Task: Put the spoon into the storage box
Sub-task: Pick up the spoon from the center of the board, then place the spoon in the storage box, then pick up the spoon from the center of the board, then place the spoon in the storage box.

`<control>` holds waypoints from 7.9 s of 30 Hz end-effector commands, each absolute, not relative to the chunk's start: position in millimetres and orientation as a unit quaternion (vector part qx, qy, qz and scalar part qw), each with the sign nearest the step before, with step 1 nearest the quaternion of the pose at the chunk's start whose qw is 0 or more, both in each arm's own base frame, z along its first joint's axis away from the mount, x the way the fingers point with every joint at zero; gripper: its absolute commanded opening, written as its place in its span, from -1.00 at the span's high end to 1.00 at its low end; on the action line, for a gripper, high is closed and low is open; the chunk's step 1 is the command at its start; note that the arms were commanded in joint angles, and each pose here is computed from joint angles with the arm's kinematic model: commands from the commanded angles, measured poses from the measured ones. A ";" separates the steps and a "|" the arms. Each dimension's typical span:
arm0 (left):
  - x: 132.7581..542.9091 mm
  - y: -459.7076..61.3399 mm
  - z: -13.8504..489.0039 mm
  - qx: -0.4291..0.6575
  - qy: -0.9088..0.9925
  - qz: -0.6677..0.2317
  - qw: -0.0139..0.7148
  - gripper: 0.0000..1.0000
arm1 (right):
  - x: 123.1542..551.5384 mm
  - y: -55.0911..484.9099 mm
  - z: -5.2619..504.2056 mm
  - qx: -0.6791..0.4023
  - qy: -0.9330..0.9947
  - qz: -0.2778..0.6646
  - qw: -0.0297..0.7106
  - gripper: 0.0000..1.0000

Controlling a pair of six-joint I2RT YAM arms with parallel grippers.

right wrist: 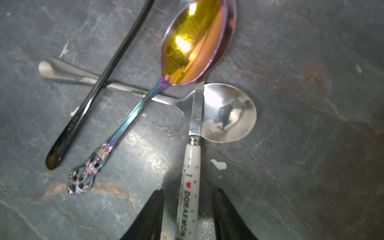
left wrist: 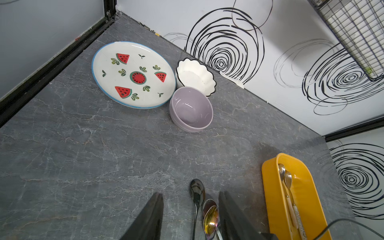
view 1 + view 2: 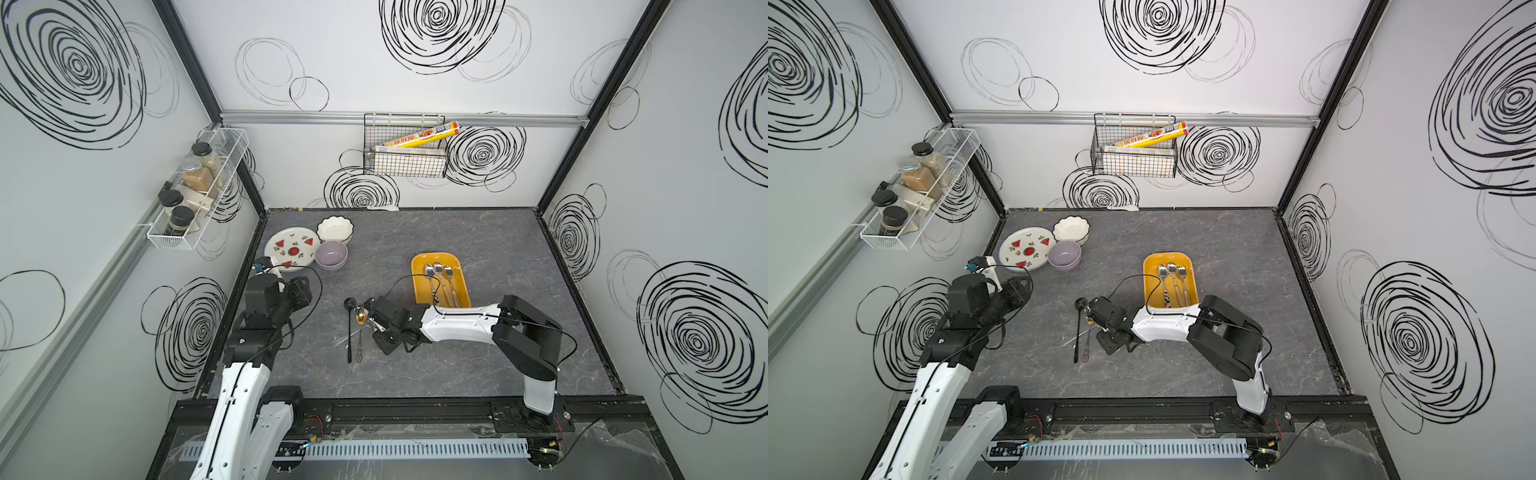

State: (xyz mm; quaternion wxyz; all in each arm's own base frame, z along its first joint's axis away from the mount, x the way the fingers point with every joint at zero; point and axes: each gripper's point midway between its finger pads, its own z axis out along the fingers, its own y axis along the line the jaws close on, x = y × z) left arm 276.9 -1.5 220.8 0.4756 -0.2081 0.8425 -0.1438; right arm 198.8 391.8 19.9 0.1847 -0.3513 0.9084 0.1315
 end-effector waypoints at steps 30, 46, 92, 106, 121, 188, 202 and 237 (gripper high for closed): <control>279.1 -3.0 231.4 -0.191 0.830 -0.145 0.503 -0.03 | 239.9 399.0 47.1 -0.322 0.913 0.043 0.249 0.90; 279.8 -4.3 230.1 -0.189 0.831 -0.148 0.502 -0.06 | 296.4 354.1 149.2 -0.214 0.916 0.141 0.307 1.00; 286.4 -13.5 216.8 -0.177 0.845 -0.166 0.477 -0.06 | 341.2 253.1 27.3 -0.030 0.962 0.201 0.180 0.89; 297.2 -55.4 151.2 -0.138 0.913 -0.170 0.343 -0.07 | 344.1 246.0 70.0 -0.055 0.952 0.196 0.229 0.17; 248.7 -151.5 43.6 -0.086 0.968 -0.098 0.216 0.06 | 339.7 213.1 142.3 -0.076 0.922 0.183 0.331 0.07; 252.3 -155.9 80.8 -0.043 0.957 -0.012 0.287 1.00 | 326.8 183.4 215.8 -0.049 0.863 0.199 0.462 0.08; 309.2 -259.8 160.2 0.017 0.941 -0.060 0.332 1.00 | 312.3 150.3 213.1 -0.010 0.848 0.174 0.500 0.08; 385.2 -378.7 50.4 -0.045 0.970 -0.069 0.230 1.00 | 306.7 146.0 221.1 -0.009 0.838 0.185 0.514 0.08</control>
